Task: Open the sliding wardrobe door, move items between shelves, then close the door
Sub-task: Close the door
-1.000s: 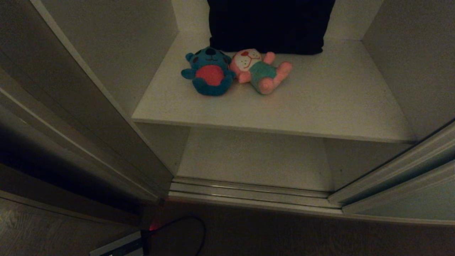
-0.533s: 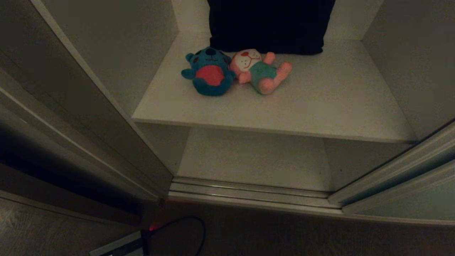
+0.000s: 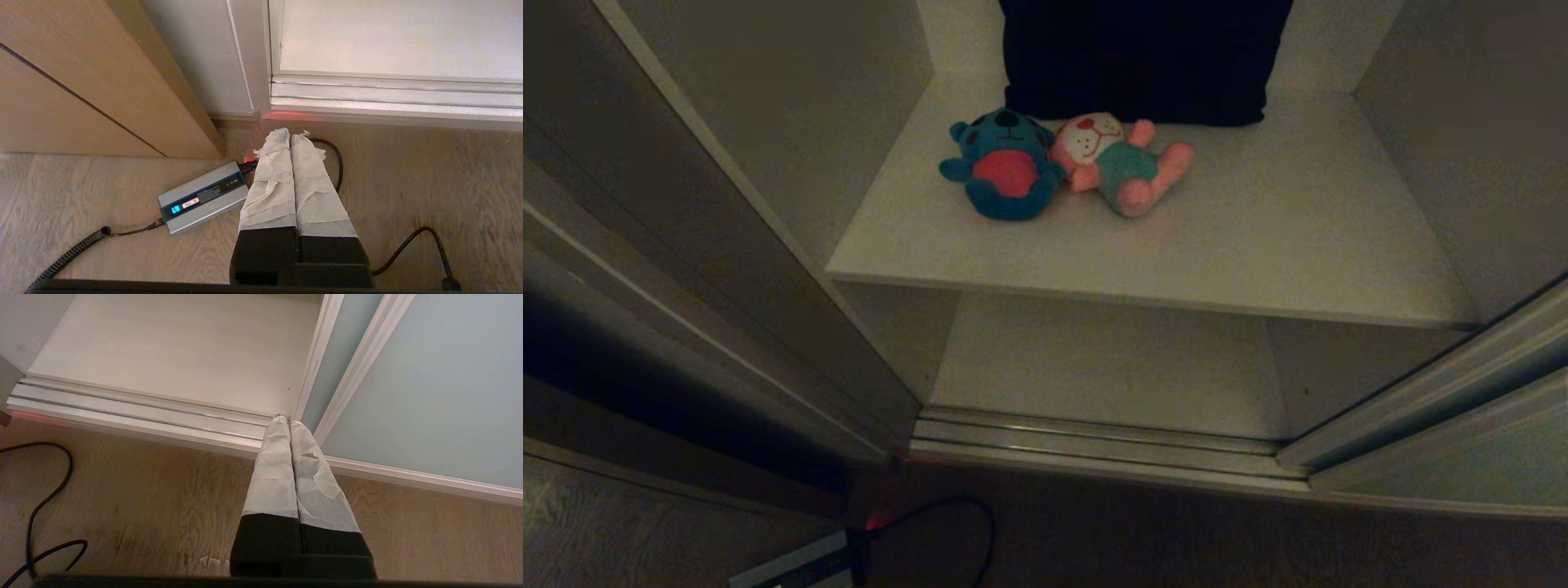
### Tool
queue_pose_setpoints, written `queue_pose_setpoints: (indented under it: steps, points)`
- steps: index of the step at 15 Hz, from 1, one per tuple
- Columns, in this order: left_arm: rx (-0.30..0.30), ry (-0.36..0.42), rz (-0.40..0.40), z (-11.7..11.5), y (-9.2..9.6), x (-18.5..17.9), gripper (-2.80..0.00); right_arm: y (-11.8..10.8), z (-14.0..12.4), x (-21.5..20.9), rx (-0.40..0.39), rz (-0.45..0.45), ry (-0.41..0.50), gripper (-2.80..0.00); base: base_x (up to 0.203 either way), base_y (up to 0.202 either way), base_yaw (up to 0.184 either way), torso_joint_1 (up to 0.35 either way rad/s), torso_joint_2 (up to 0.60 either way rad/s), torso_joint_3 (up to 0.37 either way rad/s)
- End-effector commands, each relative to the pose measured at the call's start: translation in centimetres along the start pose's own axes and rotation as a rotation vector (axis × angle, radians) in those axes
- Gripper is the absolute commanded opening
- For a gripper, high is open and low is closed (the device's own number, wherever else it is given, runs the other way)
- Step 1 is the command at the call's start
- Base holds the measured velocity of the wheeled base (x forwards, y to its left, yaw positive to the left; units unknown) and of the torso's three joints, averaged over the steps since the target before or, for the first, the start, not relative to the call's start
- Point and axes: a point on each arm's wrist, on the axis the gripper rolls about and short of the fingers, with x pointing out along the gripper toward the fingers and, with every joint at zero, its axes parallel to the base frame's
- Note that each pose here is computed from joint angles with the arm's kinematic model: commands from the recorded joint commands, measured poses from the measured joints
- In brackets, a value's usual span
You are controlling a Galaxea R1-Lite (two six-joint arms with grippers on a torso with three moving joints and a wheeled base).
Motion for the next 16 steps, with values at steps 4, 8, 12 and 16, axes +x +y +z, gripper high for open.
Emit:
queue_pose_setpoints:
  steps: [4,8,12,16]
  points:
    - [-0.016,0.007,0.000,-0.02,0.00,0.03,-2.80,0.00,-0.09,0.02,-0.001,0.000,0.002,-2.80,0.000,0.000,0.000,0.000,0.00,0.000]
    - [-0.017,0.008,-0.003,-0.04,0.00,0.03,-2.80,0.00,-0.09,0.02,-0.001,0.001,0.002,-2.80,0.000,0.000,0.000,0.000,0.00,0.000]
    - [-0.018,0.009,-0.001,-0.04,0.00,0.03,-2.80,0.00,-0.09,0.02,-0.001,0.000,0.002,-2.80,0.000,0.000,0.000,0.000,0.00,0.000]
    - [-0.019,0.009,-0.001,-0.04,0.00,0.02,-2.80,0.00,-0.09,0.02,-0.001,0.000,0.002,-2.80,0.000,0.000,0.000,0.000,0.00,0.000]
